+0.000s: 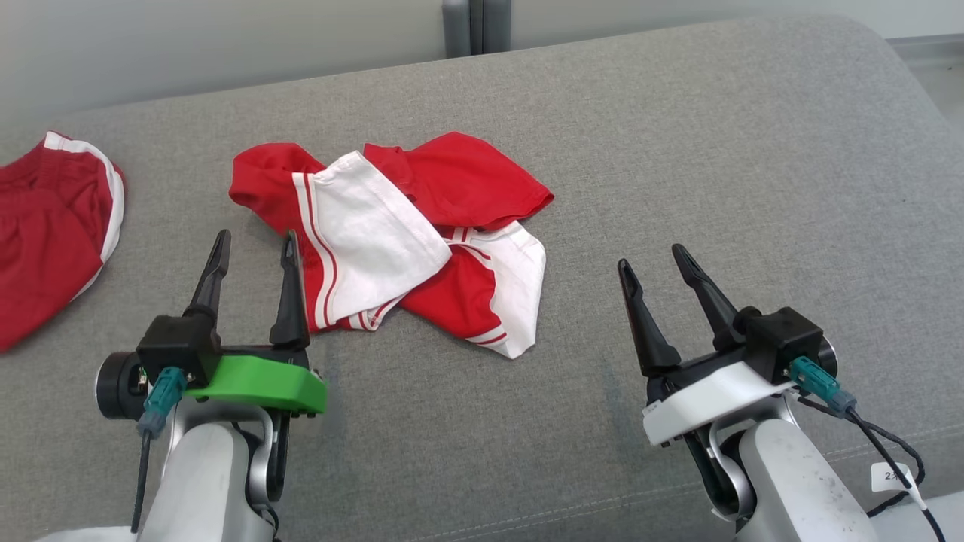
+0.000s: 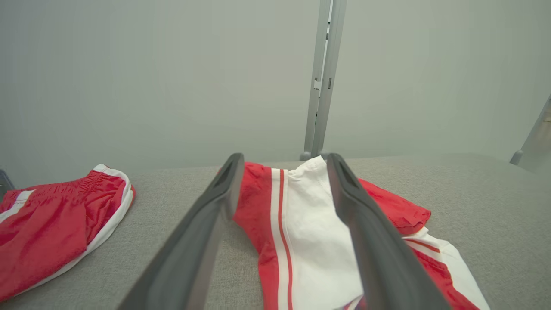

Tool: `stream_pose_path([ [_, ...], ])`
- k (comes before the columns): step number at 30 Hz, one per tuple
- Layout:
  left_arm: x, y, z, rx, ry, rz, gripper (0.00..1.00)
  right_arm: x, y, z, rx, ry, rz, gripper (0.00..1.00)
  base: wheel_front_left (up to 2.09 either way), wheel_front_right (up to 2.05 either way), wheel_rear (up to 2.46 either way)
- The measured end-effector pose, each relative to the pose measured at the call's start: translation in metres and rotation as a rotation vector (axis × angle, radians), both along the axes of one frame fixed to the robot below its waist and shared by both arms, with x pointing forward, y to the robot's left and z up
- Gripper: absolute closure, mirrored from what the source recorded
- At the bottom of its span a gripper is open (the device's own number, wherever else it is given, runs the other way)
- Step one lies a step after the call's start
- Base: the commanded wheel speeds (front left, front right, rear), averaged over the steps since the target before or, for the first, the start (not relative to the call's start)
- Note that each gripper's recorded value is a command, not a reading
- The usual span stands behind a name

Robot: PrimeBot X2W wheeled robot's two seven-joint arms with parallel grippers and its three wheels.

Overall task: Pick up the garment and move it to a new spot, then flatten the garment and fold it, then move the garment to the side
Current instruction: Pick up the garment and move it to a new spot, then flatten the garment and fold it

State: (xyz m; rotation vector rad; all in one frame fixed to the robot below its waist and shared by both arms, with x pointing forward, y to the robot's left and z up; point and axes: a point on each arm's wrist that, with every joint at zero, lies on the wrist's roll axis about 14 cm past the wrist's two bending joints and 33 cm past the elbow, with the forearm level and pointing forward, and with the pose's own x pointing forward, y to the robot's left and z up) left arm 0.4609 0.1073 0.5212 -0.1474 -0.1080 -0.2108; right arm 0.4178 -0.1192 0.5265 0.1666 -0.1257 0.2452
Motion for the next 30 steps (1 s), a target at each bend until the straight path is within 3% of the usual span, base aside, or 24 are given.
stream_pose_path([
  [19,-0.064,0.063,-0.007,0.015,0.018,0.227,0.00,-0.017,-0.012,0.009,-0.013,-0.027,-0.042,0.00,0.00,0.00,0.00],
  [25,-0.064,0.065,-0.008,0.014,0.020,0.230,0.00,-0.018,-0.013,0.006,-0.016,-0.017,-0.044,0.00,0.00,0.00,0.00],
  [30,-0.064,0.035,-0.015,0.008,0.039,0.112,0.00,-0.020,-0.015,0.005,-0.018,-0.015,-0.050,0.00,0.00,0.00,0.00],
])
